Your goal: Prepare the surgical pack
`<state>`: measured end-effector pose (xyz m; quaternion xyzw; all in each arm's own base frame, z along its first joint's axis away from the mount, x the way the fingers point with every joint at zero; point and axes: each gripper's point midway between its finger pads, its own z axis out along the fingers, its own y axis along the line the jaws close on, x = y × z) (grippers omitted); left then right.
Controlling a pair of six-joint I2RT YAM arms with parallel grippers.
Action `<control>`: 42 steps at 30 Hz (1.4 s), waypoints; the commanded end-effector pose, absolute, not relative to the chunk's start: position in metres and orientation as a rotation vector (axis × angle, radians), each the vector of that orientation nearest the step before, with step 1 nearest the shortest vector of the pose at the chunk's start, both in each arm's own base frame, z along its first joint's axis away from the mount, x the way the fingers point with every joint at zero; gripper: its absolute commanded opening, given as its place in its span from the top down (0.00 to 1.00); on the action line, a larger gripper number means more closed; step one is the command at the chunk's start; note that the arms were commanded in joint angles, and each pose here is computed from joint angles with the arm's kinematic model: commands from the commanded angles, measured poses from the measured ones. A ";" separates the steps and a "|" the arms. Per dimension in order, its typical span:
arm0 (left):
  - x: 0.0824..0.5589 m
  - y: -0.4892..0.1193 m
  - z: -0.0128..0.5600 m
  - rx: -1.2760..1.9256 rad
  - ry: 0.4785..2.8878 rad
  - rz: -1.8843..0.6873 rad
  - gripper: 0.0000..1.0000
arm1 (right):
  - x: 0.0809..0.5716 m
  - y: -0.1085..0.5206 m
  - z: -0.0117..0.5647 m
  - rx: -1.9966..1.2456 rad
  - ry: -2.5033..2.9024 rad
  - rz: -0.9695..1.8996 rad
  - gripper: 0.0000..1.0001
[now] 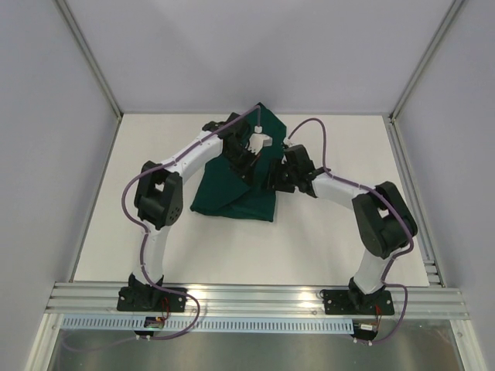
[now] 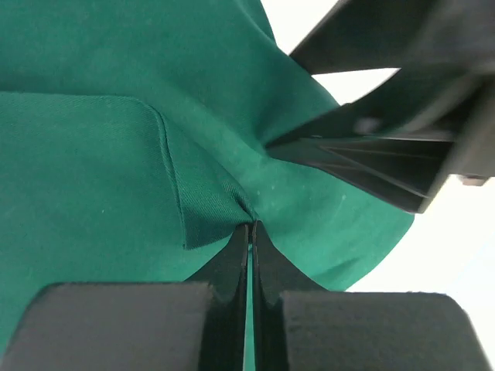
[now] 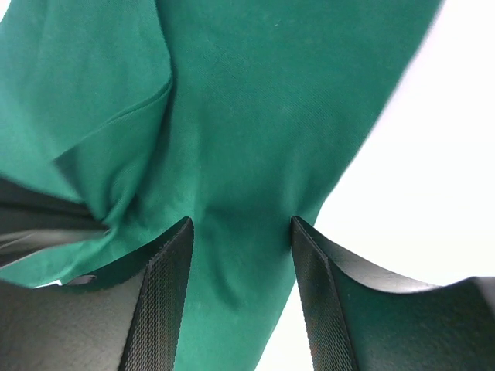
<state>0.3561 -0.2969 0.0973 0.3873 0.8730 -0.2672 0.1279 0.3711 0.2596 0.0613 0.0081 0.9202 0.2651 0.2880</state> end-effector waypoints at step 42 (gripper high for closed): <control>0.335 -0.137 0.087 0.772 2.709 -0.628 0.48 | 0.336 0.358 0.109 -0.329 2.329 0.865 0.55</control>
